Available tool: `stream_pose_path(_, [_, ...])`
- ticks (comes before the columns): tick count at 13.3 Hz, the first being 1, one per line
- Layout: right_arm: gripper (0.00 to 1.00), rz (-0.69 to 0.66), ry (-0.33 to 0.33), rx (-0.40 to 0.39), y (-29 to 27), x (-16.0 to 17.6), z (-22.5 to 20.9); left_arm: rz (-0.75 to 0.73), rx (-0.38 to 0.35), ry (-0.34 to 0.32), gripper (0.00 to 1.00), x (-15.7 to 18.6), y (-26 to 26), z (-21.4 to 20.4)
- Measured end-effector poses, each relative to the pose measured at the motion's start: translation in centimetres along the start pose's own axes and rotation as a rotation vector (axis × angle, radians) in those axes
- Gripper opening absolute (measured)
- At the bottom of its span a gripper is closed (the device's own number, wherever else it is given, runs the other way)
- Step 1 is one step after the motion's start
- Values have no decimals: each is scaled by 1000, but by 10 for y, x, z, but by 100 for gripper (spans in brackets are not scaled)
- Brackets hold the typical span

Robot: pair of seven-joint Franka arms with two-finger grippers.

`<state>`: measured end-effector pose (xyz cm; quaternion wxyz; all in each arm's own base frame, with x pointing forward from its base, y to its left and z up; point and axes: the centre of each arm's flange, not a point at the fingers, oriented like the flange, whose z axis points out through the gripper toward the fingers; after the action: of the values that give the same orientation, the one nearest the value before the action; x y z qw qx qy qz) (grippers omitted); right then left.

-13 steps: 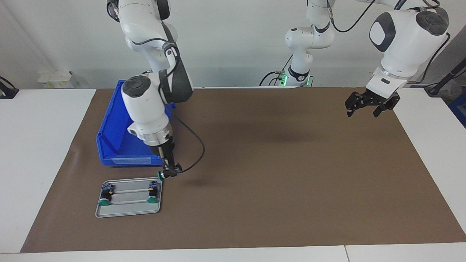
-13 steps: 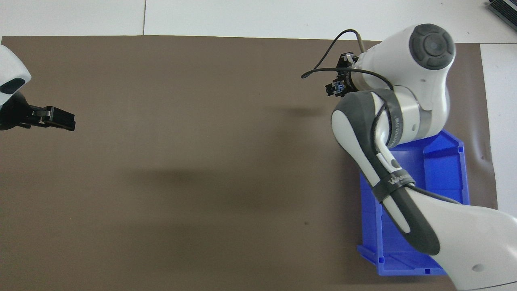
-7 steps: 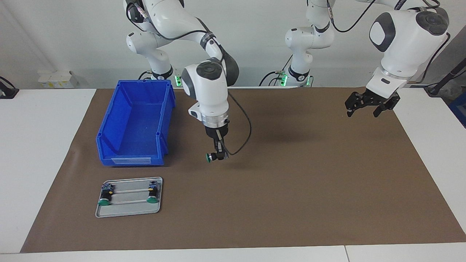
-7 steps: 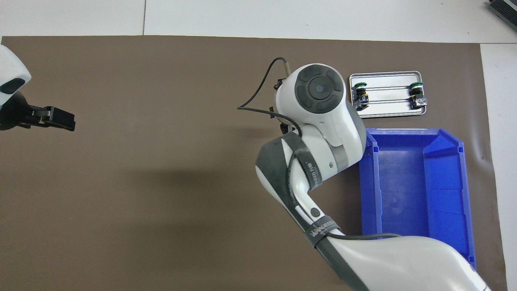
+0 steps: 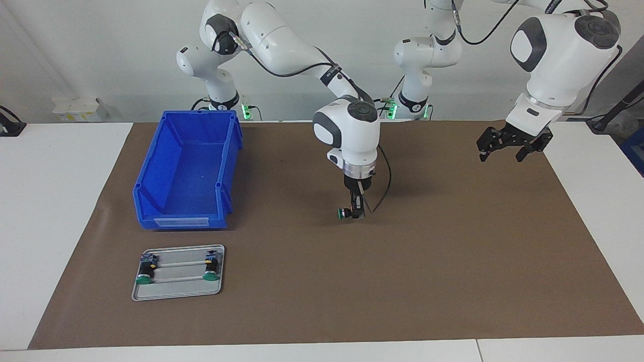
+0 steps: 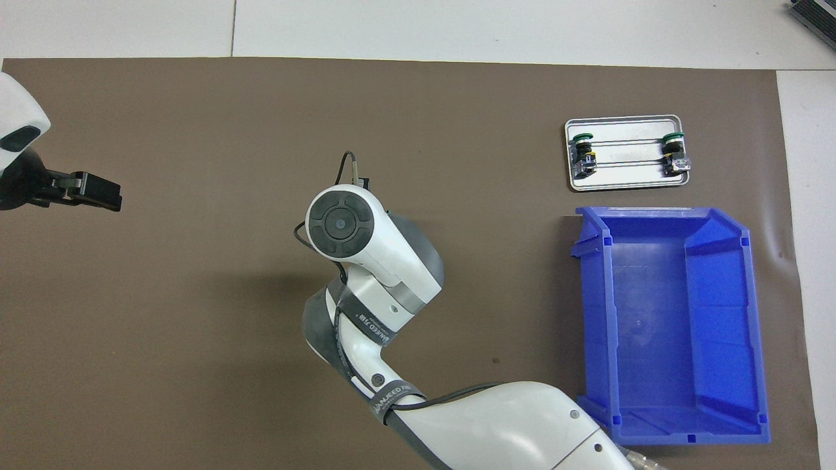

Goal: Place and press button with both arms
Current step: 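Carry the button module with the right gripper to mid-table and set it down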

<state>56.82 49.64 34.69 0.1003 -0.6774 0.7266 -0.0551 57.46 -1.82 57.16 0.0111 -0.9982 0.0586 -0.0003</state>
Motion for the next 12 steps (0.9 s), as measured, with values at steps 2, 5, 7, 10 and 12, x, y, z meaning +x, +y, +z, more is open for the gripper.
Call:
stream_pose_path(2, [33, 16, -17, 10, 9, -12, -2, 0, 0, 0, 100, 0, 0, 0])
stream_pose_path(5, [33, 3, -18, 5, 20, -20, 1, 0, 0, 0, 100, 0, 0, 0])
stream_pose_path(7, [33, -1, -17, 3, 24, -20, 7, 0, 0, 0, 100, 0, 0, 0])
stream_pose_path(10, [33, -2, -26, 9, 29, -17, 21, 0, 0, 0, 100, 0, 0, 0])
stream_pose_path(12, [33, 2, -28, 10, 32, -16, 26, 0, 0, 0, 100, 0, 0, 0])
